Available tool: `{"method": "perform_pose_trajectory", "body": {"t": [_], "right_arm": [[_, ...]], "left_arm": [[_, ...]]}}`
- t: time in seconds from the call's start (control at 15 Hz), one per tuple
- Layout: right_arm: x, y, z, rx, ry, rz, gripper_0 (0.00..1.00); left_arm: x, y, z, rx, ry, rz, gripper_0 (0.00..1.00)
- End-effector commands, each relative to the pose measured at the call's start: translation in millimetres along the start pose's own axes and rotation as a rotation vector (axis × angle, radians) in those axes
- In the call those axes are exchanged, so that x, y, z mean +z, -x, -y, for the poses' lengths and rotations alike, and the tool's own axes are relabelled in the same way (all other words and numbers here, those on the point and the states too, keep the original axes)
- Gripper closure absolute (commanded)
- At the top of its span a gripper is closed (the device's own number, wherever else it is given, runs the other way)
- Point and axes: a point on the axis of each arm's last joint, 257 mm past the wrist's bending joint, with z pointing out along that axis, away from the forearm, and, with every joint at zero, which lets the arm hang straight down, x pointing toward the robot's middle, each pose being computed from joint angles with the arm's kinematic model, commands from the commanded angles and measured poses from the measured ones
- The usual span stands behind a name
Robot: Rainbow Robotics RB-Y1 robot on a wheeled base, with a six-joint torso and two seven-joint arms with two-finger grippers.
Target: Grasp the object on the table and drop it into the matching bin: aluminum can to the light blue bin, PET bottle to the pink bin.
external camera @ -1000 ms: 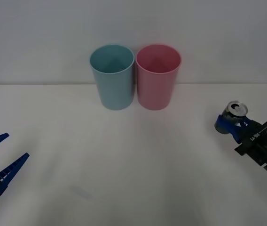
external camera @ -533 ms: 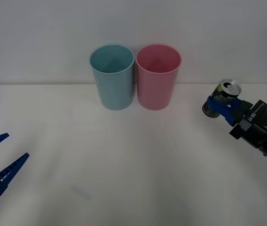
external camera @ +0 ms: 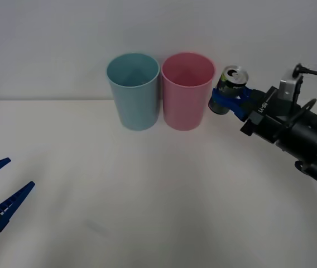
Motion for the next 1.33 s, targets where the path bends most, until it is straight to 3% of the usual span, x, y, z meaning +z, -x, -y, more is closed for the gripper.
{"method": "perform_pose_trajectory", "body": {"t": [0.07, 0.33, 0.6, 0.8, 0.93, 1.13, 1.33], "right_arm": [[37, 2, -1.2, -0.008, 0.062, -0.017, 1.0], [86, 3, 2.3, -0.024, 0.112, -0.047, 1.0], [132, 10, 9.1, -0.056, 0.095, -0.074, 1.0], [168, 14, 11.7, -0.036, 0.098, -0.084, 1.0], [191, 10, 13.4, -0.03, 0.079, -0.099, 1.0], [228, 3, 16.7, -0.032, -0.017, -0.11, 1.0], [255, -2, 14.8, -0.023, -0.067, -0.122, 1.0]], "left_arm": [[0, 0, 0.0, 0.0, 0.0, 0.0, 0.0], [0, 0, 0.0, 0.0, 0.0, 0.0, 0.0], [0, 0, 0.0, 0.0, 0.0, 0.0, 0.0], [0, 0, 0.0, 0.0, 0.0, 0.0, 0.0], [0, 0, 0.0, 0.0, 0.0, 0.0, 0.0], [0, 0, 0.0, 0.0, 0.0, 0.0, 0.0], [0, 0, 0.0, 0.0, 0.0, 0.0, 0.0]]}}
